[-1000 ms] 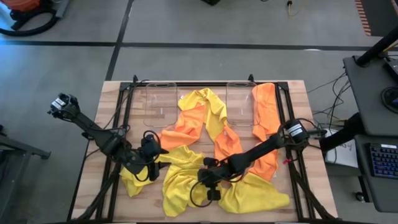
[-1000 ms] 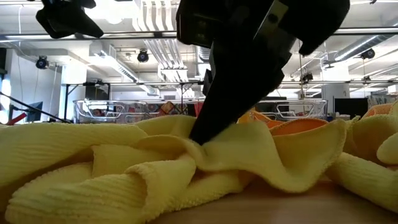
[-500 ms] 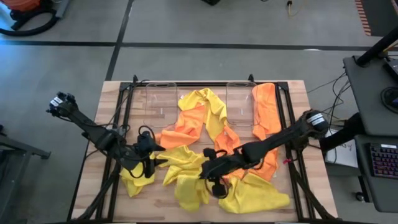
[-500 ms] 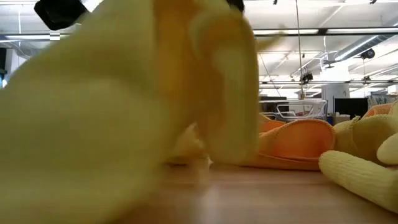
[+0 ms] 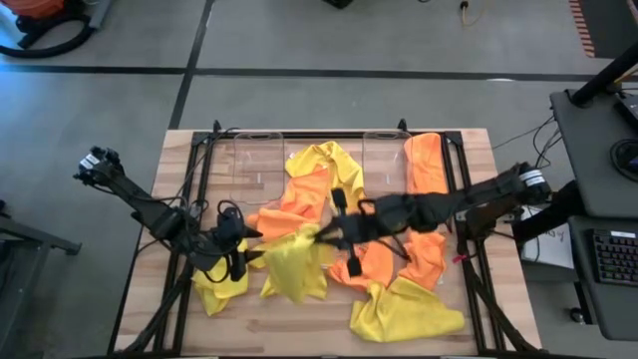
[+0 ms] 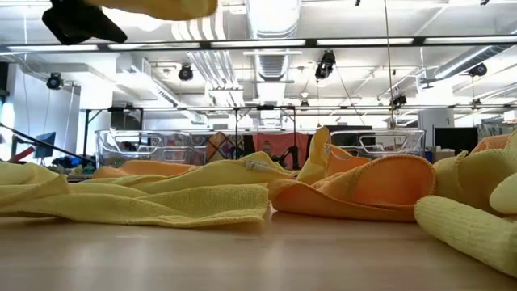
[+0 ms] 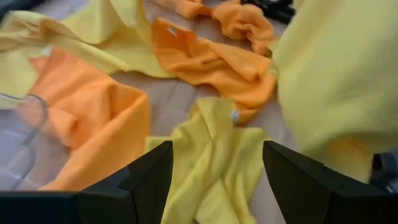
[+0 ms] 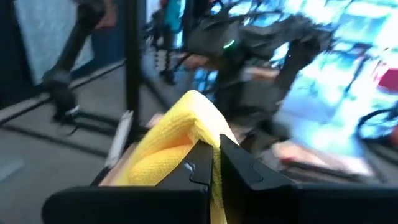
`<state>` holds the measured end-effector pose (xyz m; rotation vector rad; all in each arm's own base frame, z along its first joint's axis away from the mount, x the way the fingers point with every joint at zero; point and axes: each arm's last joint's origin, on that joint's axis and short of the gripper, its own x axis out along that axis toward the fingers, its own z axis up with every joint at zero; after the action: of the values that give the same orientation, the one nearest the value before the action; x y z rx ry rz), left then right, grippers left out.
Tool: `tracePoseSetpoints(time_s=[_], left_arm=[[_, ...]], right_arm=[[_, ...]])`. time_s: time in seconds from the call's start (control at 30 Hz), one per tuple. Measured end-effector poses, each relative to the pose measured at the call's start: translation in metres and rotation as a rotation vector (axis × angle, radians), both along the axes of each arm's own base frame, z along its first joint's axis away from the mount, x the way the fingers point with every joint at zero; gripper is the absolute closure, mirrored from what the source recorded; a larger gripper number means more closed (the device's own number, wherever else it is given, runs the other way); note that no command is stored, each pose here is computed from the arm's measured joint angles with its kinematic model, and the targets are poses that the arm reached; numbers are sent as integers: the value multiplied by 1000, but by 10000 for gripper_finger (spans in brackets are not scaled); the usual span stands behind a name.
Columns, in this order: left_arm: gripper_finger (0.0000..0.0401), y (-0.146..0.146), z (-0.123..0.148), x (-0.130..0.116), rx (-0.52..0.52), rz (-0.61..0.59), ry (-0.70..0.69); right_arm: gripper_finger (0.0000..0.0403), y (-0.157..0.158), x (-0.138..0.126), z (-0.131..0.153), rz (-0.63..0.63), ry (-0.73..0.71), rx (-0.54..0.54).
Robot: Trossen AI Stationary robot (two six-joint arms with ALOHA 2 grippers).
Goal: Sort microfiber towel by color & place in baskets
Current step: Put the yellow microfiber cloth into the left transparent bin
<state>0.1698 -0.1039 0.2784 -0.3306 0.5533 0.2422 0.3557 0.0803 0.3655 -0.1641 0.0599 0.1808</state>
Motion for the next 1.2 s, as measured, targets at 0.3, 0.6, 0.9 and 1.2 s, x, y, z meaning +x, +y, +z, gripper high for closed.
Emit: tracePoseSetpoints(time_s=[0.3, 0.6, 0.9, 1.2], left_arm=[[169, 13, 5, -22, -60, 30, 40], [169, 28, 17, -43, -97, 31, 2], [169, 37, 25, -51, -40, 72, -78], [169, 38, 25, -51, -9, 90, -92]], right_arm=[[394, -66, 17, 1, -222, -92, -65], [394, -118, 37, -13, -363, -197, -81], [394, -150, 57, -44, -439, -213, -99], [394, -163, 74, -72, -471, -245, -102]])
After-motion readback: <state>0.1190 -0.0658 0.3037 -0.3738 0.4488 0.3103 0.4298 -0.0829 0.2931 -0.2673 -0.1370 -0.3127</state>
